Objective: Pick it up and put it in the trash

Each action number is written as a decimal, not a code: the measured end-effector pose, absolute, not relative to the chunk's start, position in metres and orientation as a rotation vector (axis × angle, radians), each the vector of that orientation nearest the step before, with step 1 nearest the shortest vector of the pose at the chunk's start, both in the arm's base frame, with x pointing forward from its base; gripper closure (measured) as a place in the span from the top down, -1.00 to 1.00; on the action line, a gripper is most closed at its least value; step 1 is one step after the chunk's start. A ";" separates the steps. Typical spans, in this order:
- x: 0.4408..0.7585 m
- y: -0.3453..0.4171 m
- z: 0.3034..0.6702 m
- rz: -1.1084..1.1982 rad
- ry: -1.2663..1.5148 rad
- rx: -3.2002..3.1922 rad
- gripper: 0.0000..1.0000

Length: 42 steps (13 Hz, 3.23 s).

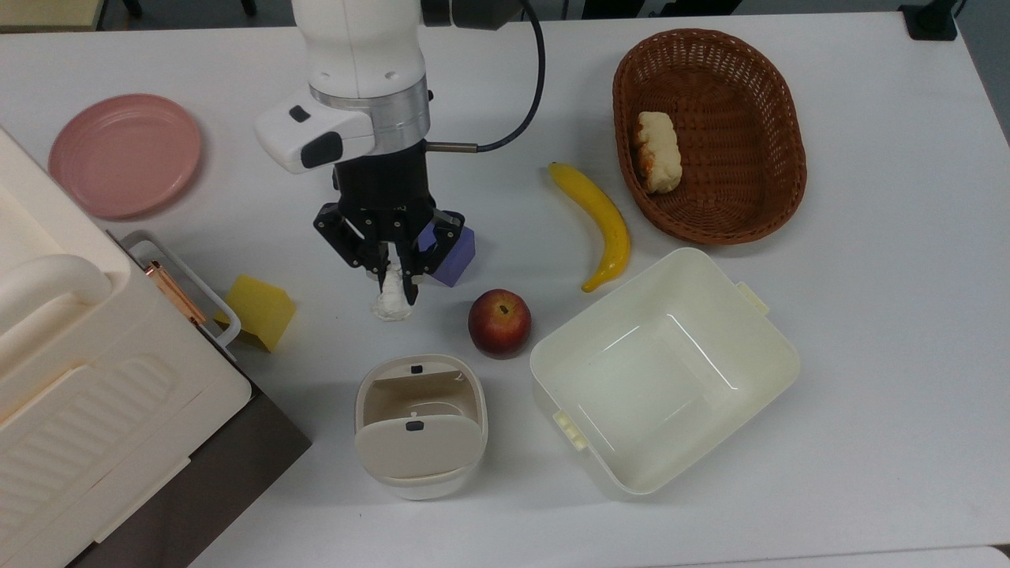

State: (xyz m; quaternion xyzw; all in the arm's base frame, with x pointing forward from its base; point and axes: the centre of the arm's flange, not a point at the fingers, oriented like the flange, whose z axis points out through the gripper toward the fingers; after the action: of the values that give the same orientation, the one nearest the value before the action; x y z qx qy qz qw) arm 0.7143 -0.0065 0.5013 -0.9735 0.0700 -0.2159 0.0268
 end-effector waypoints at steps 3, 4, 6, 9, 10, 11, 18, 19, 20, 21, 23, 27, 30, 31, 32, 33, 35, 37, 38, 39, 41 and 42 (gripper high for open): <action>0.728 -0.014 0.502 -0.818 0.219 -2.976 -0.59; 0.732 -0.015 0.497 -0.840 0.212 -2.979 -0.59; 0.736 -0.009 0.488 -0.864 0.185 -2.984 -0.58; 0.746 0.001 0.472 -0.952 0.160 -2.949 -0.52; 0.750 0.004 0.463 -0.983 0.151 -2.934 -0.52; 0.753 0.010 0.452 -0.985 0.135 -2.933 -0.52; 0.757 0.026 0.427 -0.988 -0.019 -3.019 0.09; 0.757 0.026 0.426 -0.992 -0.038 -3.032 0.36; 0.757 0.026 0.425 -0.993 -0.041 -3.035 0.68; 0.757 0.026 0.425 -0.993 -0.041 -3.035 0.98; 0.757 0.024 0.427 -0.997 -0.037 -3.036 1.00; 0.747 0.011 0.461 -0.965 0.011 -3.068 1.00; 0.710 0.019 0.517 -0.686 0.081 -3.178 1.00; 0.690 0.026 0.542 -0.601 0.104 -3.195 1.00; 0.669 0.031 0.566 -0.535 0.128 -3.188 1.00; 0.645 0.034 0.587 -0.480 0.150 -3.174 1.00; 0.600 0.039 0.613 -0.349 0.177 -3.169 1.00; 0.561 0.040 0.624 -0.221 0.187 -3.194 1.00; 0.543 0.040 0.625 -0.139 0.180 -3.213 1.00; 0.528 0.040 0.623 -0.059 0.147 -3.229 1.00; 0.514 0.038 0.615 0.058 0.117 -3.208 1.00; 0.514 0.034 0.611 0.083 0.122 -3.199 1.00</action>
State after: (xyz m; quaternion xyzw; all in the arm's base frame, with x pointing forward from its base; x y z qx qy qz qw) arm 0.5136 0.0341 0.6108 -0.9985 0.0381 0.0260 -0.0306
